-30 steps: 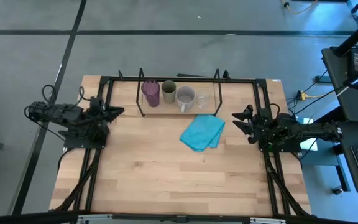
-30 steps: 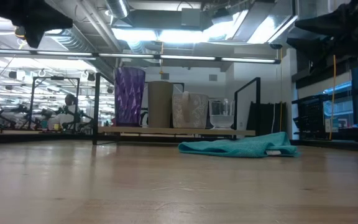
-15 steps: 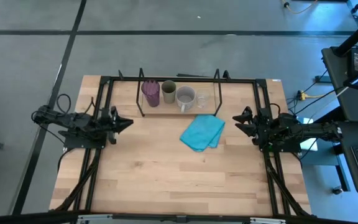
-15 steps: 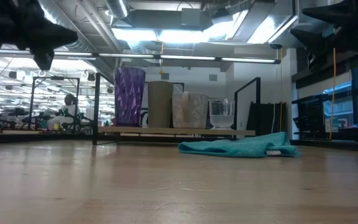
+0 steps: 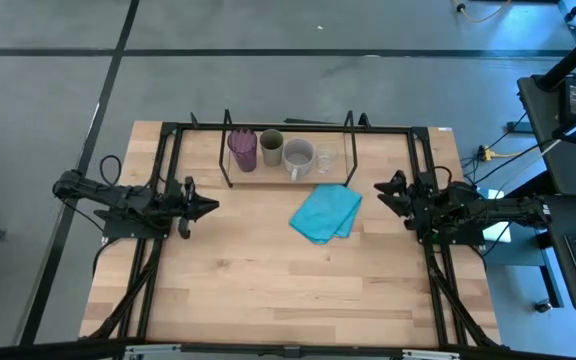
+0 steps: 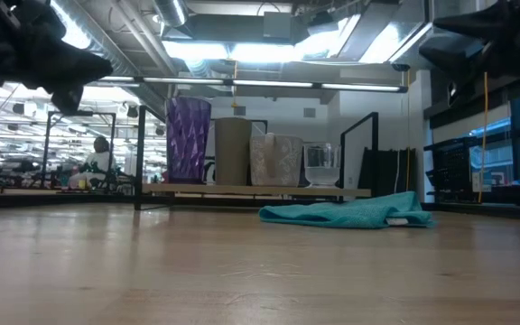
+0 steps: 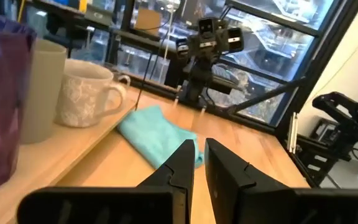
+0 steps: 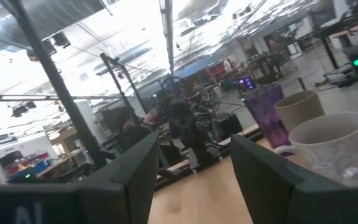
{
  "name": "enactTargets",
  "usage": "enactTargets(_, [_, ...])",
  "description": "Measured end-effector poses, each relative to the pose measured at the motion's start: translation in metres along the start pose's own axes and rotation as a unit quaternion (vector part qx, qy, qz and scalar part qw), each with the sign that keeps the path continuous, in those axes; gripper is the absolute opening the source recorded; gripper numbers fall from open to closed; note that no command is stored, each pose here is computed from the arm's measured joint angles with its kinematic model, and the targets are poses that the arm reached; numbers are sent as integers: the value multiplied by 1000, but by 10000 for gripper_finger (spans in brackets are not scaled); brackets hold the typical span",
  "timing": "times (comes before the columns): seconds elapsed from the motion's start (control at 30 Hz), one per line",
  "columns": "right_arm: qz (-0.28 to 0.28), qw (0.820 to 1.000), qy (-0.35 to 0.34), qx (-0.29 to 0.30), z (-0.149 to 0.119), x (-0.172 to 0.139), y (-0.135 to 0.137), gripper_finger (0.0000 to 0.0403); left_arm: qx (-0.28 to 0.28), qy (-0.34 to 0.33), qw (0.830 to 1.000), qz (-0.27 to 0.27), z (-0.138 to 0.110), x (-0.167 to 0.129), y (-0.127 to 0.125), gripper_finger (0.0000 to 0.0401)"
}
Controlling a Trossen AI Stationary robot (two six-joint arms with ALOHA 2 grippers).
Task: Stack small to large cups/mugs on shelf
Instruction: Return to Home Position
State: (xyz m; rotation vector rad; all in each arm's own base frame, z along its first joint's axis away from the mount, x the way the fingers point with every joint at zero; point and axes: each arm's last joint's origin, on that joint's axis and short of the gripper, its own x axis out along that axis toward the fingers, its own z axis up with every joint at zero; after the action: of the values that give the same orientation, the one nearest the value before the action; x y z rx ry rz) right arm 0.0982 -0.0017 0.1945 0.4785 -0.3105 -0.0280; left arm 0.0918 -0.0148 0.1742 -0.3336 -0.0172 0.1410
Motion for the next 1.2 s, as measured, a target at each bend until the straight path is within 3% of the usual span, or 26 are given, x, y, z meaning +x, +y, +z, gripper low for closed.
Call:
enactTargets(0.3, [-10, 1000, -5, 0, 0, 0, -1, 200, 36, -7, 999, 5, 0, 0, 0, 32])
enactTargets(0.6, [-32, 998, 41, -45, -8, 0, -5, 200, 72, -7, 997, 8, 0, 0, 0, 32])
enactTargets(0.8, [-35, 996, 50, -72, -10, -1, -6, 200, 72, -4, 997, -2, 0, 0, 0, 32])
enactTargets(1.2, [-35, 995, 50, -73, -10, -1, -6, 200, 71, -4, 997, -2, 0, 0, 0, 32])
